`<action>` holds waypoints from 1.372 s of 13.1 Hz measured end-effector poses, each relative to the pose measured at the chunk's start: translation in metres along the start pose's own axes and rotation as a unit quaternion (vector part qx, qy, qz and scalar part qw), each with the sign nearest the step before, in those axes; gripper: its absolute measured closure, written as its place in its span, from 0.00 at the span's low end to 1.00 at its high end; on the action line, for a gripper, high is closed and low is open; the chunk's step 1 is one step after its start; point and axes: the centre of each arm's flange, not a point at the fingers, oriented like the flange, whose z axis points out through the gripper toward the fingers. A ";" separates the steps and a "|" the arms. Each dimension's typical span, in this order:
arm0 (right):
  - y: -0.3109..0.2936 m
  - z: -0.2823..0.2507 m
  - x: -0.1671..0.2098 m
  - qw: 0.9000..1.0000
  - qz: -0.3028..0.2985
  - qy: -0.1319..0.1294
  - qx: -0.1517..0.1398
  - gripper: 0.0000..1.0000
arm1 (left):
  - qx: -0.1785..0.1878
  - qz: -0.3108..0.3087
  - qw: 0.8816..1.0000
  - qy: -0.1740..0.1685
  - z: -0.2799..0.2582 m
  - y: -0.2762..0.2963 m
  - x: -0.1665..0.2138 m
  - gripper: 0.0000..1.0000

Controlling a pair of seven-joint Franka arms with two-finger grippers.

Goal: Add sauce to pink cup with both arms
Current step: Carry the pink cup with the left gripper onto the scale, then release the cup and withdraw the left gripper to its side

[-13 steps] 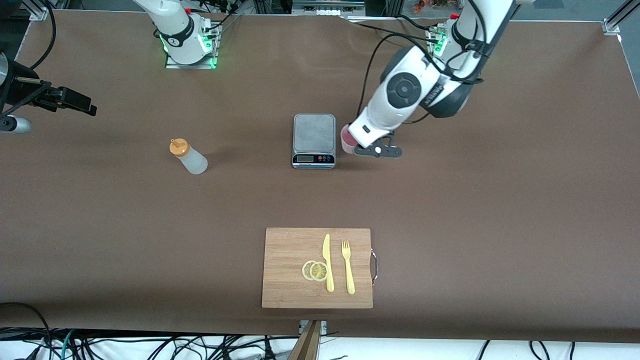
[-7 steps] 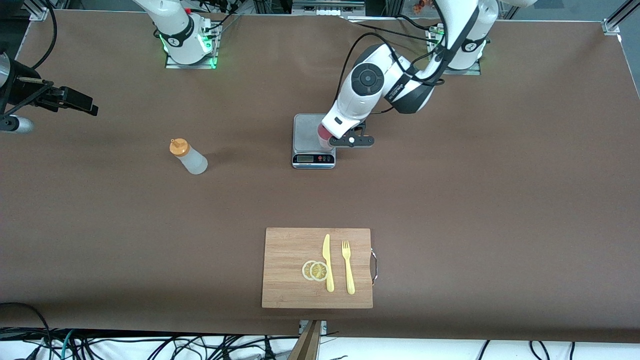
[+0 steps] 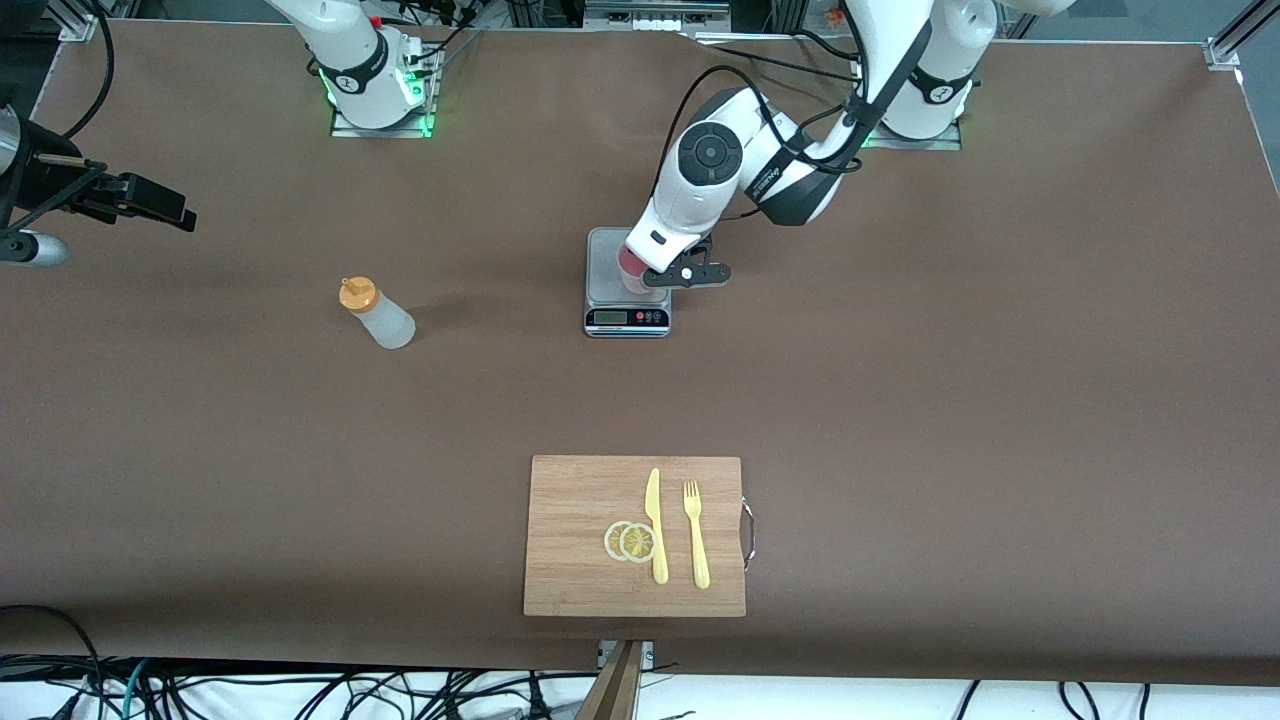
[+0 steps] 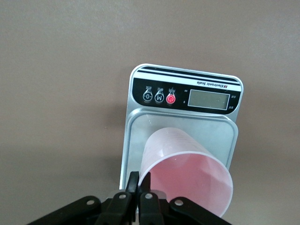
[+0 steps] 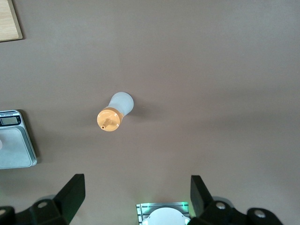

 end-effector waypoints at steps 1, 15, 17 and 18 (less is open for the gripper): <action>0.000 0.000 0.000 1.000 0.000 0.000 0.000 0.00 | 0.000 -0.002 1.000 -0.001 0.003 0.001 -0.001 0.96; 0.000 0.000 0.000 1.000 0.000 0.000 0.000 0.00 | -0.015 -0.010 1.000 0.012 -0.067 0.018 0.017 0.03; 0.000 0.001 0.000 1.000 0.000 0.000 0.000 0.00 | -0.014 0.002 1.000 0.014 -0.122 0.000 0.042 0.00; -0.001 0.001 0.001 1.000 0.000 -0.001 0.000 0.00 | -0.012 0.009 1.000 0.017 -0.151 -0.018 0.059 0.00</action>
